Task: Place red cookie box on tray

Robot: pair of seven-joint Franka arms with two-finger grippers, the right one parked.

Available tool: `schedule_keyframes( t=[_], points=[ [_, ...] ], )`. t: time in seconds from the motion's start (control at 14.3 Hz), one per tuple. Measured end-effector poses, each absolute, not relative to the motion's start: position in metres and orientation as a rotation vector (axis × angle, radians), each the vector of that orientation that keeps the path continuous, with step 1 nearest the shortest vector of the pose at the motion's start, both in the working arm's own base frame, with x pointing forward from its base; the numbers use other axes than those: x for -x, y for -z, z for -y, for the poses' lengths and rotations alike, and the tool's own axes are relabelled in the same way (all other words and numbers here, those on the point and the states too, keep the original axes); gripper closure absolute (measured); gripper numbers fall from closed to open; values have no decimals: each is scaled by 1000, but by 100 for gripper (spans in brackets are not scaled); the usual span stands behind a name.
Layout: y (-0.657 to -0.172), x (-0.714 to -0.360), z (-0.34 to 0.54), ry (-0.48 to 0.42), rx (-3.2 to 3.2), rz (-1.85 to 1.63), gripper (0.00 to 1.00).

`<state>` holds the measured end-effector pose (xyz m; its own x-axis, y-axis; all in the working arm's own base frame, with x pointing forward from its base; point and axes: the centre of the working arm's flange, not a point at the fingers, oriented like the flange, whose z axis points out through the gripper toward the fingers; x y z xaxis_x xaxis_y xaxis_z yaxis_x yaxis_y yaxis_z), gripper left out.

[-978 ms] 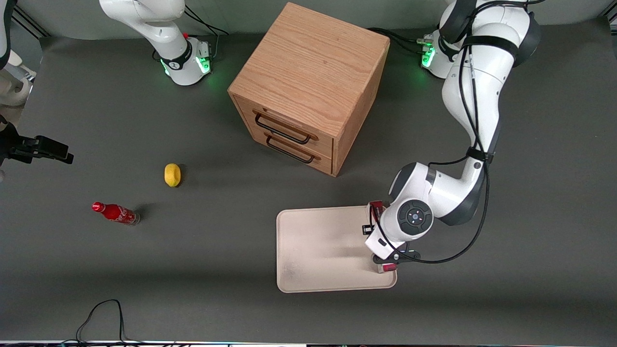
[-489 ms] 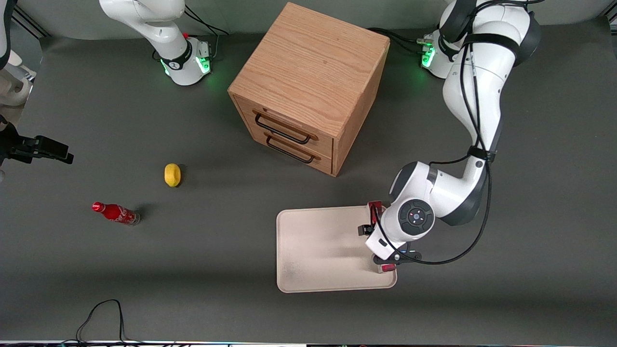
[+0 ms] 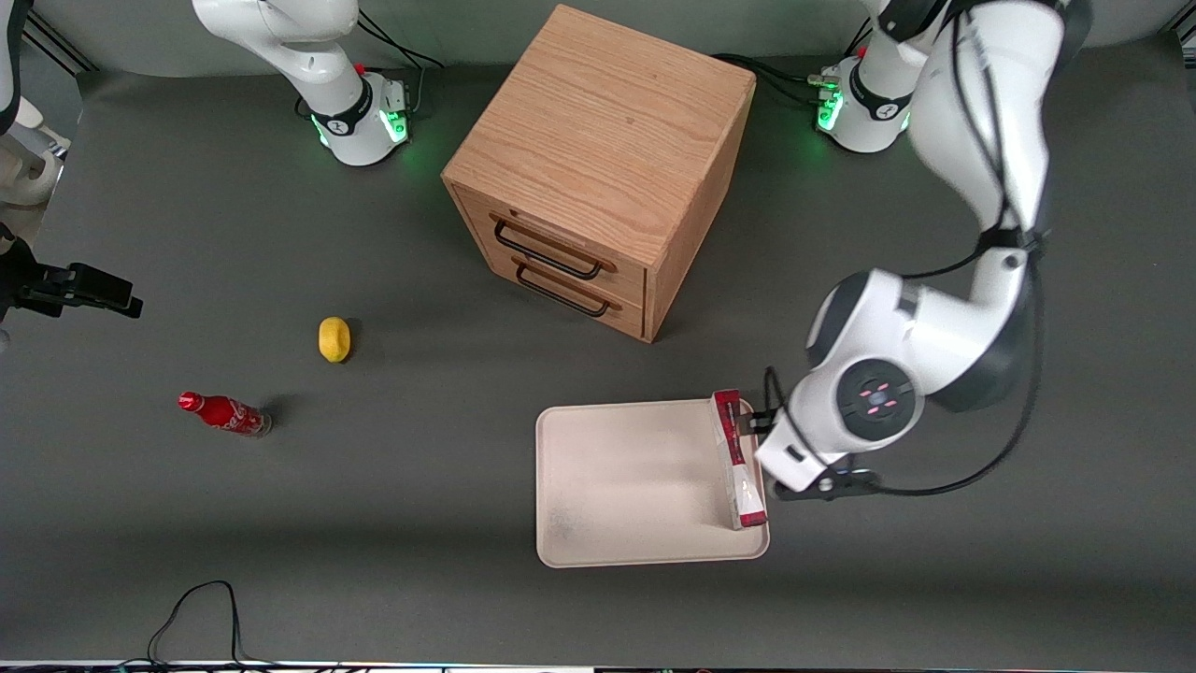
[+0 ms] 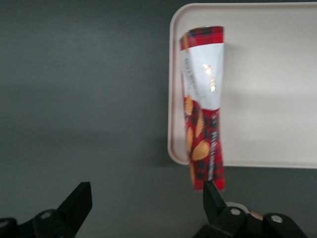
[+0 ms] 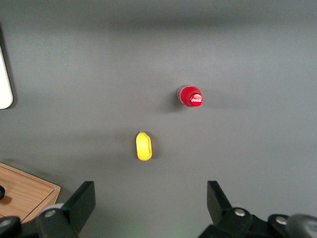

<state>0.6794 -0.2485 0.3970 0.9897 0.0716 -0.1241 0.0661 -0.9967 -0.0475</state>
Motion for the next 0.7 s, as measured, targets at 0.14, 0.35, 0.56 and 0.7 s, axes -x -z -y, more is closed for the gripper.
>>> schedule_keyframes(
  t=[0.14, 0.35, 0.56, 0.7],
  points=[
    [-432, -663, 210, -191, 3077, 87, 0],
    [-474, -635, 135, -184, 3069, 67, 0],
    [-498, -609, 61, -187, 3070, 91, 0],
    [-510, -595, 22, -198, 3068, 92, 0]
  ],
)
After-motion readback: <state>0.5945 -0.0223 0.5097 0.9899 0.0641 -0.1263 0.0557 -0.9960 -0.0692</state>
